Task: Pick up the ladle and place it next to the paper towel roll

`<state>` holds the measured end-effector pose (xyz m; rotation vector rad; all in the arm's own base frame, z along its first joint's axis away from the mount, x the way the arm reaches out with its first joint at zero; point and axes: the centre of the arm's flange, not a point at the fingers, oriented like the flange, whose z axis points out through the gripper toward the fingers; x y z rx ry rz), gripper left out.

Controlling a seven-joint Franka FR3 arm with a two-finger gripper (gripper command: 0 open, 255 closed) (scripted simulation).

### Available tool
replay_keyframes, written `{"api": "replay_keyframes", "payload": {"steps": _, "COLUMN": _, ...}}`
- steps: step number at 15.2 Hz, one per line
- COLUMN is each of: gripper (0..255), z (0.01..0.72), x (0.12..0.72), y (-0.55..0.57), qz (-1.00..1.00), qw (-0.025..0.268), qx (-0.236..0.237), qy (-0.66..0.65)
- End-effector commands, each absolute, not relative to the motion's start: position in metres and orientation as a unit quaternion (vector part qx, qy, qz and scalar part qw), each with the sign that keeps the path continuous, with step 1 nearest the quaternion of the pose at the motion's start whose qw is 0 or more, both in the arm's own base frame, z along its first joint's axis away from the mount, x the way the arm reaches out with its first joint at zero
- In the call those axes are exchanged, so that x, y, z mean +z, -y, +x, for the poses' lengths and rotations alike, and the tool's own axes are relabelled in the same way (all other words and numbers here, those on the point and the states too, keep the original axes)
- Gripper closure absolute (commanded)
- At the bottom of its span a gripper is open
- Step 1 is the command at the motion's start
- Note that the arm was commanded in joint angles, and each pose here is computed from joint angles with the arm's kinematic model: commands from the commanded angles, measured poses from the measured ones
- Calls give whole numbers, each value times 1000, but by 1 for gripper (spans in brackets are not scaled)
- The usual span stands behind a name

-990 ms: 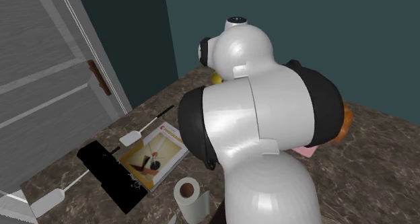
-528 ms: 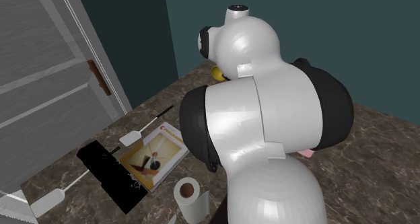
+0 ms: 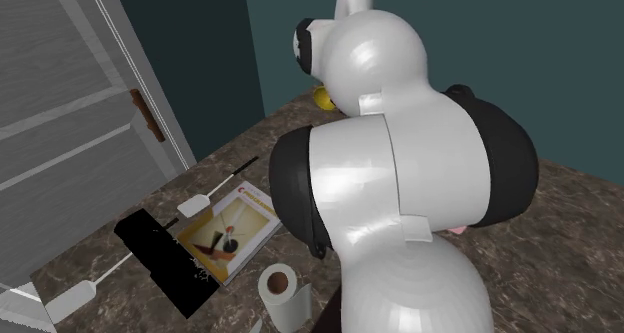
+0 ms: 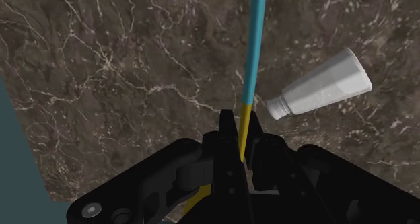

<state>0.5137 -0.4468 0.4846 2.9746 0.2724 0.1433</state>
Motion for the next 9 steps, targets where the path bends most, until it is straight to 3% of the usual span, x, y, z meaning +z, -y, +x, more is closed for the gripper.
{"api": "replay_keyframes", "payload": {"steps": 1, "gripper": 255, "z": 514, "x": 495, "y": 447, "qz": 992, "qw": 75, "qx": 48, "qy": -91}}
{"api": "replay_keyframes", "payload": {"steps": 9, "gripper": 255, "z": 514, "x": 538, "y": 447, "qz": 992, "qw": 75, "qx": 48, "qy": -91}}
